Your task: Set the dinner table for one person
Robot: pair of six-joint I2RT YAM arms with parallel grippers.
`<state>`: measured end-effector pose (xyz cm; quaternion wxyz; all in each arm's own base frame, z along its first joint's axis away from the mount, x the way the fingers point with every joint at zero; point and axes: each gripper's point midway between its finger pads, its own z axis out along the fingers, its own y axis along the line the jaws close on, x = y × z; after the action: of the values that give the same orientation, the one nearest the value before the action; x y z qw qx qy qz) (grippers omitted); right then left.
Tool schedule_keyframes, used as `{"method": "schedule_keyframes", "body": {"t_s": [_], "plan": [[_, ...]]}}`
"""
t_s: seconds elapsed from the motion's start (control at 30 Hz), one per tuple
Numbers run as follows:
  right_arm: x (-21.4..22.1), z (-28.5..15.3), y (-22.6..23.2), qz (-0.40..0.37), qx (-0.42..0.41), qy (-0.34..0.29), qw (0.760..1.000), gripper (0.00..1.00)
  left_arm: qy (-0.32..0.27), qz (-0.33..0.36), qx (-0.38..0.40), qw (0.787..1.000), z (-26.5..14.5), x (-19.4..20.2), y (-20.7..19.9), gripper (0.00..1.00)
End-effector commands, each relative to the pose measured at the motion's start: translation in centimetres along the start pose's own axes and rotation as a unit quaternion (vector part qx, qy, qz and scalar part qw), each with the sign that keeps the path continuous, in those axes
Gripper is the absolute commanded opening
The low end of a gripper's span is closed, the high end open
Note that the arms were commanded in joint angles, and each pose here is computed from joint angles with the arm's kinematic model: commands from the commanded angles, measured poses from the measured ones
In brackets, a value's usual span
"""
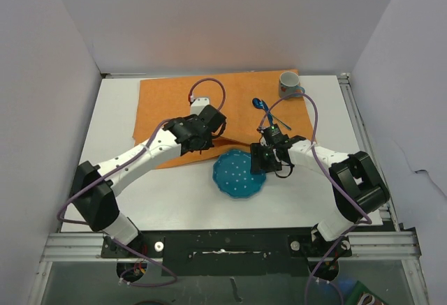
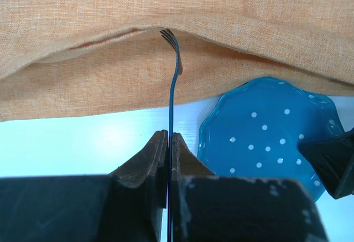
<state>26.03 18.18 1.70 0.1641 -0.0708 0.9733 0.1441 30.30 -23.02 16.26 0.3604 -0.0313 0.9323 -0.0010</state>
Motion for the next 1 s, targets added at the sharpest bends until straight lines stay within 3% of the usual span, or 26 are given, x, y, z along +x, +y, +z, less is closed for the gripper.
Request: {"method": "schedule_keyframes", "body": {"t_s": [0.0, 0.3, 0.47, 0.67, 0.97], "plan": [[2.0, 0.9, -1.4, -0.008, 0.028, 0.036, 0.999, 0.55, -0.024, -0.018, 0.024, 0.999, -2.7, -2.8, 0.7, 0.00], [1.8, 1.4, -1.5, -0.010, 0.032, 0.043, 0.998, 0.55, -0.035, -0.044, 0.145, 0.988, -9.1, -5.1, -1.4, 0.00], [1.6, 1.8, -1.3, -0.012, 0.029, 0.046, 0.998, 0.55, -0.050, -0.045, 0.146, 0.987, -10.5, -5.7, -0.4, 0.00], [1.5, 1.5, -0.5, -0.010, 0.011, 0.038, 0.999, 0.55, -0.110, -0.050, -0.006, 0.993, -5.6, -8.2, 5.3, 0.00], [0.7, -0.7, 2.7, -0.028, -0.063, 0.025, 0.997, 0.54, -0.121, -0.044, -0.012, 0.992, 4.0, -8.2, 4.3, 0.00]]}}
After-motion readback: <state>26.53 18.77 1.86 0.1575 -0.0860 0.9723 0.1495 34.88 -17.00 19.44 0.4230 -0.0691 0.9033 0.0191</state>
